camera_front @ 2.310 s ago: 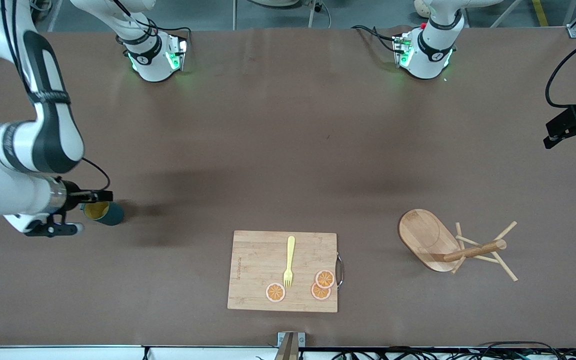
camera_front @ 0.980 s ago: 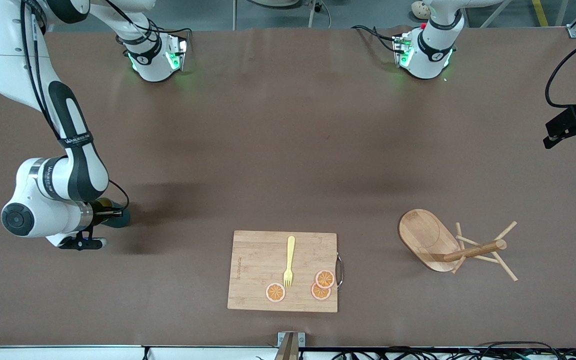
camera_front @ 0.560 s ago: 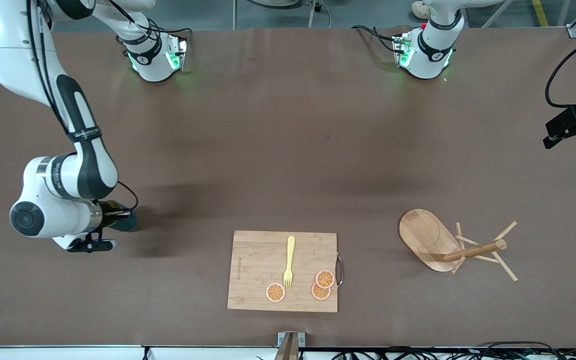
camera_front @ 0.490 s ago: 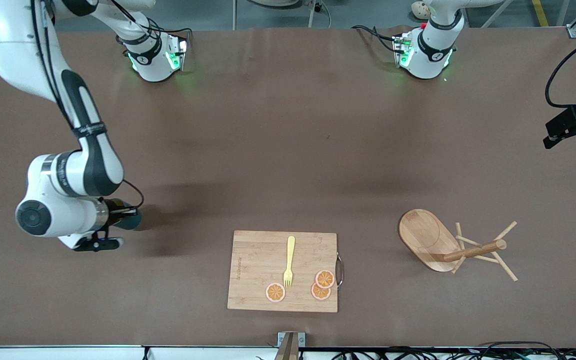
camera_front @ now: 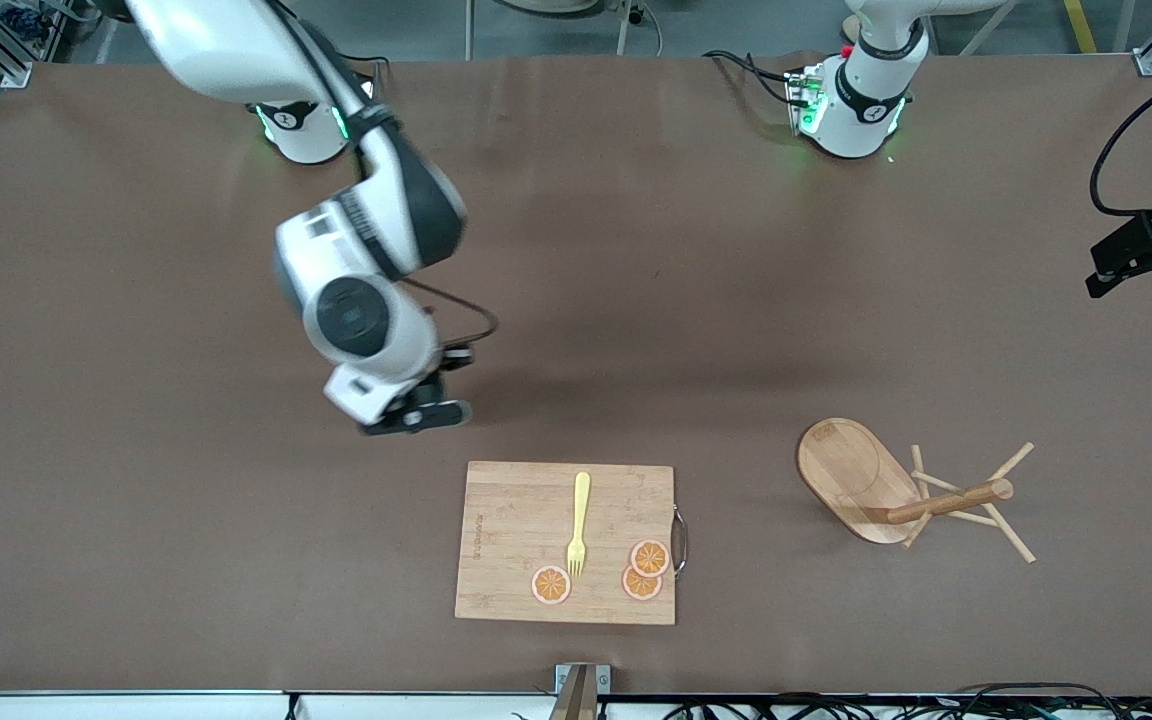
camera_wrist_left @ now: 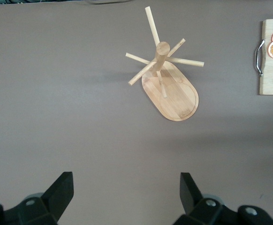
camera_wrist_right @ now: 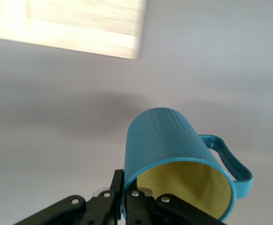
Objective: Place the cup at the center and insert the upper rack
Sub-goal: 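Lift the teal mug with the right gripper and carry it to table center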
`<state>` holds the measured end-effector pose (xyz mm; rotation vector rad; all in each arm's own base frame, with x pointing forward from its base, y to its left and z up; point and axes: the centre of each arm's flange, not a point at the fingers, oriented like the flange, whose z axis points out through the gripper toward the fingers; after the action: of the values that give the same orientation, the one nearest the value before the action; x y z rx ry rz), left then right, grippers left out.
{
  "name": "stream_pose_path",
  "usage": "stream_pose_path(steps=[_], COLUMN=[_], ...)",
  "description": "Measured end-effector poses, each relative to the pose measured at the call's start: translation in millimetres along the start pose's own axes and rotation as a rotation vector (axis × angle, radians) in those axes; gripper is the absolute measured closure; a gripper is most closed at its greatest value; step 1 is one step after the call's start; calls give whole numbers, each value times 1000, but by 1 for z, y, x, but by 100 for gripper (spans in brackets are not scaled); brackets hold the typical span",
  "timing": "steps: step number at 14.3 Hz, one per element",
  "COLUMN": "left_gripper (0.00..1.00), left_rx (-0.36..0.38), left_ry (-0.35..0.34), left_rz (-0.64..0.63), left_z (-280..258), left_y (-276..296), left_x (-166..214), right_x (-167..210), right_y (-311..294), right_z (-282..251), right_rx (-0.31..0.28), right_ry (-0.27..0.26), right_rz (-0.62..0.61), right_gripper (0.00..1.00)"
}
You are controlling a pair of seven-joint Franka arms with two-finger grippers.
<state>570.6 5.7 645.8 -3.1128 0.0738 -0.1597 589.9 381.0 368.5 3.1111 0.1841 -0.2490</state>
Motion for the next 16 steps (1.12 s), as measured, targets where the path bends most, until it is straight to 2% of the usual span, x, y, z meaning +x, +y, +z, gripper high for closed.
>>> stream_pose_path(steps=[2,5,10,16], left_gripper=[0,0,0,0], left_rx=[0,-1,-1,-38], left_ry=[0,-1,-1,1], left_rz=[0,0,0,-2], left_z=[0,0,0,1], left_y=[0,0,0,4], left_x=[0,0,0,0], right_x=[-12,-35,-69,-91], right_y=[-59,-120,-190,-215], right_z=[24,59,86,127], right_rx=[10,11,79,39], right_ry=[32,36,84,31], right_rz=[-34,-106,-171,-210], right_gripper=[94,94,94,94])
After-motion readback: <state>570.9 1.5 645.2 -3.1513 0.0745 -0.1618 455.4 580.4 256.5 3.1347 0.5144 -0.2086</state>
